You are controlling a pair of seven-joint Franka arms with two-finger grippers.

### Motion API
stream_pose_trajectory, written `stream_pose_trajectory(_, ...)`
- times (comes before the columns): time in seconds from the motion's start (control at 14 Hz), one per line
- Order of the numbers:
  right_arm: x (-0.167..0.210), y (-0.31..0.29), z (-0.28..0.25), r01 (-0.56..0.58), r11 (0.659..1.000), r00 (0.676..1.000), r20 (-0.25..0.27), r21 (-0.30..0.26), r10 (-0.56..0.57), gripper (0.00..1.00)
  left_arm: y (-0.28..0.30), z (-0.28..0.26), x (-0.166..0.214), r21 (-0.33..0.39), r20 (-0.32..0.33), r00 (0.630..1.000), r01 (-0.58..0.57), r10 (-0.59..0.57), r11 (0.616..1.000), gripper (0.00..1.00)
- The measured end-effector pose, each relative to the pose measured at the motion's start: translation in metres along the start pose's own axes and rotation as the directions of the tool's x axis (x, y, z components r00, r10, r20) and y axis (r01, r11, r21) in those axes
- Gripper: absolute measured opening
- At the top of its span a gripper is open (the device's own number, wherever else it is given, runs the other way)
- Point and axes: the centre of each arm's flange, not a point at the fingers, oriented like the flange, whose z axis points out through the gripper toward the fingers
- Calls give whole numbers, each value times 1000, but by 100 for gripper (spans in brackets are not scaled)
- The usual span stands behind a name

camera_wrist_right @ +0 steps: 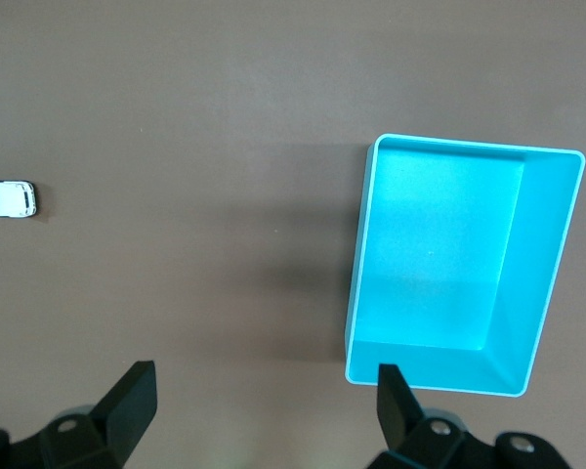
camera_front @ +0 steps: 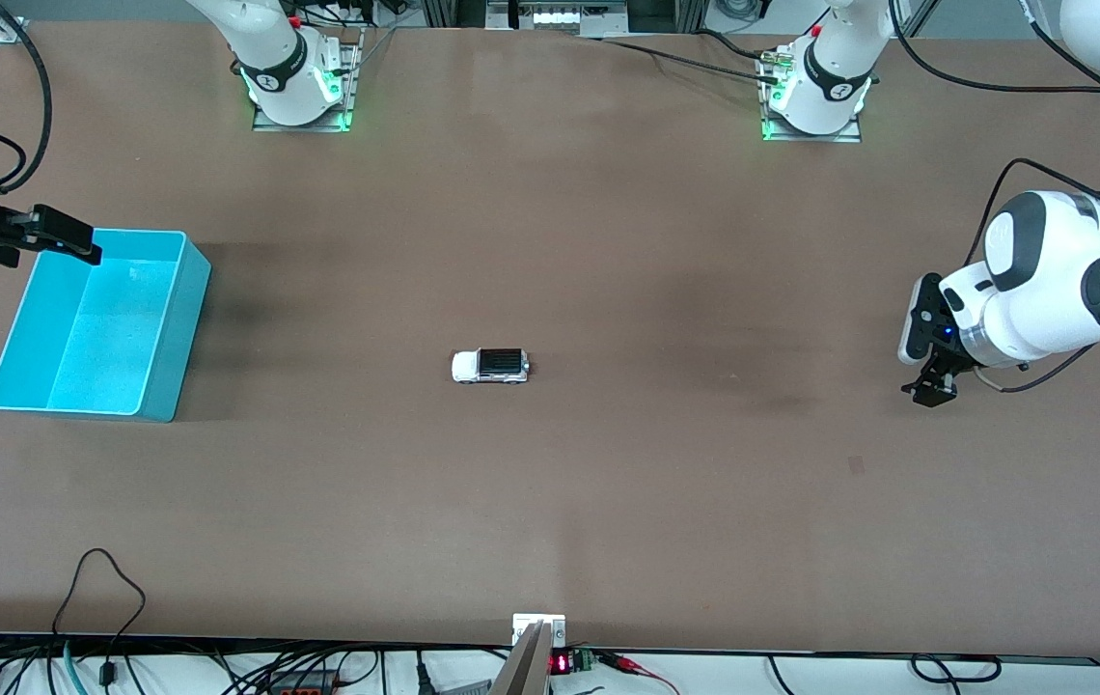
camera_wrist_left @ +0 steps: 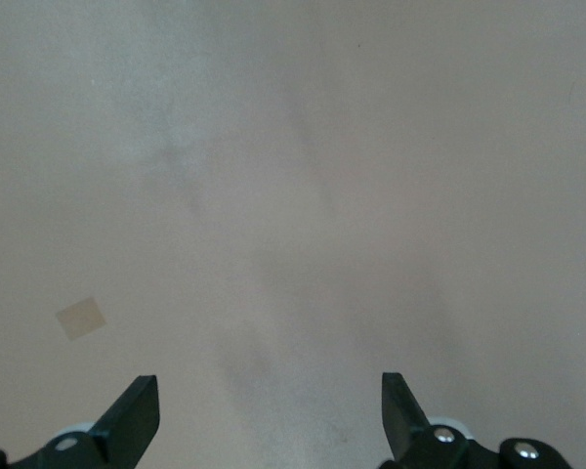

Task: Wind and store white jeep toy
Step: 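Reach the right gripper to the jeep while the left gripper withdraws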

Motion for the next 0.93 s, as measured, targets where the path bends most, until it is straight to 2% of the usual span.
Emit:
stream_pose_trajectory(0.36, 11, 0, 23, 2, 1000, 999, 40, 1, -2, 100, 0, 0, 0, 1, -1, 1000, 16, -16, 1000, 100)
stream_pose_trajectory(0.64, 21, -5, 49, 23, 1000, 995, 98, 4, -23, 100, -2, 0, 6, 1, -3, 981, 192, -192, 981, 100)
stream_pose_trajectory(0.79, 19, -12, 65, 111, 994, 979, 169, 23, -113, 100, -5, -1, 9, 7, -6, 943, 334, -334, 943, 100)
stream_pose_trajectory(0.93, 16, -19, 81, 264, 963, 940, 209, 63, -271, 100, -6, -2, 10, 14, -23, 871, 492, -491, 871, 100)
